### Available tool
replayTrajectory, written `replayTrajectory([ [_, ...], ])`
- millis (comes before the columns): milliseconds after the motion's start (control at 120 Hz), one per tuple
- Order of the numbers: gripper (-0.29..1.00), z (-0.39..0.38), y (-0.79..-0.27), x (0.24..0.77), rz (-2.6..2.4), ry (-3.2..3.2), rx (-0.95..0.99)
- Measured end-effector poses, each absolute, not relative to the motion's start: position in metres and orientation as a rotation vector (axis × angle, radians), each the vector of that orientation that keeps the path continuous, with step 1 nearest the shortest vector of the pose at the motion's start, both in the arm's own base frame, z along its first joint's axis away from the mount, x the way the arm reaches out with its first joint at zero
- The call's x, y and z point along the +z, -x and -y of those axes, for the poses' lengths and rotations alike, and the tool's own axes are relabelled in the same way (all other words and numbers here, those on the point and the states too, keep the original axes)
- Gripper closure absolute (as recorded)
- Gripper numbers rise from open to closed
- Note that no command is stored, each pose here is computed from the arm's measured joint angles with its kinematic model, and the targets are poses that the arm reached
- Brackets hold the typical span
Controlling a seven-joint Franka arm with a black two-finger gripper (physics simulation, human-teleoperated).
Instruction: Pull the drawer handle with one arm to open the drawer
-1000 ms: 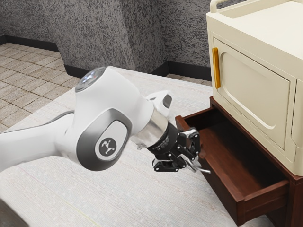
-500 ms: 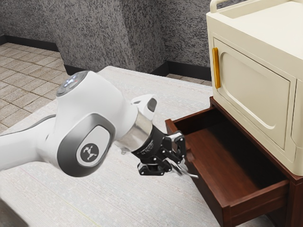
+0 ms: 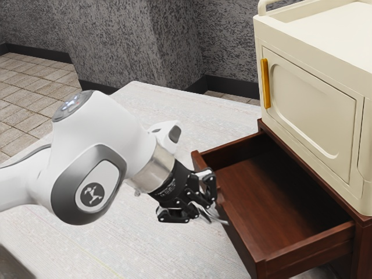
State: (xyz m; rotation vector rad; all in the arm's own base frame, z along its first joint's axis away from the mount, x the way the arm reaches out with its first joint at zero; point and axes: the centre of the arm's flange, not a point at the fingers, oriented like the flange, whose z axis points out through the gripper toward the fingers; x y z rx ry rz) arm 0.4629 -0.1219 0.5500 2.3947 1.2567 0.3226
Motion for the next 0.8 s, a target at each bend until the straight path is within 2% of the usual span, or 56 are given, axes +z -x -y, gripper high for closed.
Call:
replayTrajectory([
  [317,0.70,0.110,-0.456,0.555,-1.281,-2.381,0.324],
  [450,0.44,0.095,-0.447,0.581,-1.291,-2.349,0.351],
  [550,0.28,0.067,-0.432,0.651,-1.283,-2.309,0.414],
  [650,0.17,0.039,-0.424,0.714,-1.288,-2.345,0.441],
  [800,0.08,0.003,-0.429,0.716,-1.367,-2.500,0.354],
])
